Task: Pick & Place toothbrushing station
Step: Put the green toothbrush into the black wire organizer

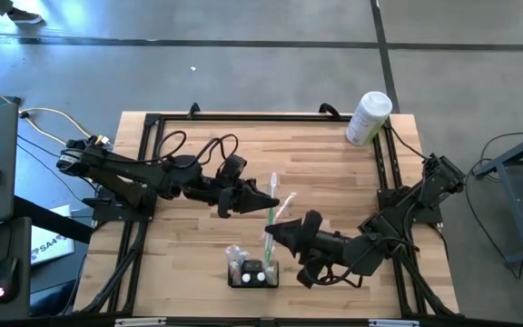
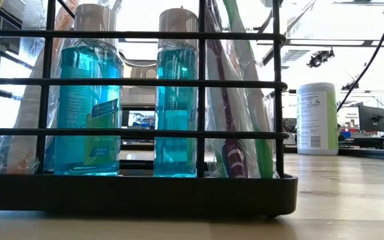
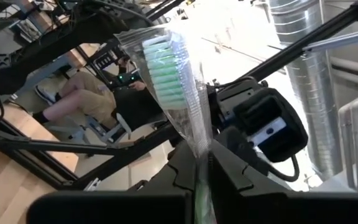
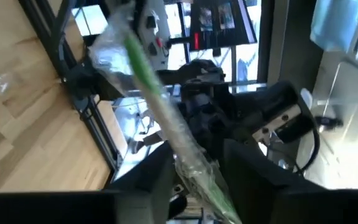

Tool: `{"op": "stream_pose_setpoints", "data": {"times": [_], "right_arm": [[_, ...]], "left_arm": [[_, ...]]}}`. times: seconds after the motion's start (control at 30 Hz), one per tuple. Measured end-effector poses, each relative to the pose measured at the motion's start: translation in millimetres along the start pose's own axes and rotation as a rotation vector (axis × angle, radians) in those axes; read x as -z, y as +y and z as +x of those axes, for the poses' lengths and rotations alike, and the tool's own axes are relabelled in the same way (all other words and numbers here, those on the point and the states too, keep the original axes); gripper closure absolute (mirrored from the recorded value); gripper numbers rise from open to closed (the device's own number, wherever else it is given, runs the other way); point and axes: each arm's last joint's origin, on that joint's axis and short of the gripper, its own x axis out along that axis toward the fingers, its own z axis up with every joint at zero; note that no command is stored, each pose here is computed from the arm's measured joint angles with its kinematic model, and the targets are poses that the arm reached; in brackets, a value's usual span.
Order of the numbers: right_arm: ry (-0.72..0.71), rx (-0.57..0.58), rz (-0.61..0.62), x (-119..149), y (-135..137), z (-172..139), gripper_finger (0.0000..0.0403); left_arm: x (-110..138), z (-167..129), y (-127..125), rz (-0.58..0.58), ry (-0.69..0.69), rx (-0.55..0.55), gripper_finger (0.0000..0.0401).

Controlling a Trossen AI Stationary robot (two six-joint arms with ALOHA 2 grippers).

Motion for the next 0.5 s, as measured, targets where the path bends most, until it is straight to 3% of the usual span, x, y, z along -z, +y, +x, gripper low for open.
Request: {"op": "stream_pose_setpoints", "data": {"times": [0.27,0.5], "right_arm": [[0.153,0.049,0.028,-1.5,-0.1,-8.4,0.0173],[0.260,0.110,0.181,-7.7,-0.3,-24.2,0.0149]], "left_arm": [[0.0,-0.2,1.6,0.066,-0.012,-0.017,0.0387],[-2.3,-3.8,1.7,0.181,-0.052,-0.072,0.0387]]}}
